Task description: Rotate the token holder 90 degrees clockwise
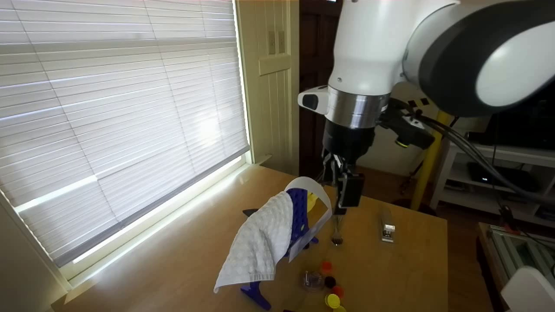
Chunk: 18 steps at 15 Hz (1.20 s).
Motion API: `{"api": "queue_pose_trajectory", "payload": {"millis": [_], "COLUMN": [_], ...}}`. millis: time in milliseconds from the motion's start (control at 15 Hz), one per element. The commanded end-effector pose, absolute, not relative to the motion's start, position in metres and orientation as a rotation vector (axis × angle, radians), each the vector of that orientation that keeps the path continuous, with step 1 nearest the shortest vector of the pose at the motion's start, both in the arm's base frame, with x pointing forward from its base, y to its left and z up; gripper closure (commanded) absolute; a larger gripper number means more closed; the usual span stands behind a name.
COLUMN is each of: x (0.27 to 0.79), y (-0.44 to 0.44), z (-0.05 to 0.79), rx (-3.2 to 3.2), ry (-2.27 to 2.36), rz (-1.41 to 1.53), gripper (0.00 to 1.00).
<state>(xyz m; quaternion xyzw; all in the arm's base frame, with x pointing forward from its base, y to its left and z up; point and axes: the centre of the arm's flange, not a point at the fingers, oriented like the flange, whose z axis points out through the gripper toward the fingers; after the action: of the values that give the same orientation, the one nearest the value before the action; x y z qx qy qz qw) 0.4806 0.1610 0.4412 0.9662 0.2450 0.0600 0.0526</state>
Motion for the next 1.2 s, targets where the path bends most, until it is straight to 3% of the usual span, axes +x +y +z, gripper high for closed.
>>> {"api": "queue_pose_trajectory", "payload": {"millis": [0,533,1133], "x": [0.543,0.609,0.613], "y": [0.156,0.137,0.091], "z": [0.433,0.412,0.398], "rx": [2.956,2.786,2.772], "ry": [1.016,1.389,1.43], "rz": [0.103,0.145,0.119], "gripper": [0.0,0.0,0.0]}}
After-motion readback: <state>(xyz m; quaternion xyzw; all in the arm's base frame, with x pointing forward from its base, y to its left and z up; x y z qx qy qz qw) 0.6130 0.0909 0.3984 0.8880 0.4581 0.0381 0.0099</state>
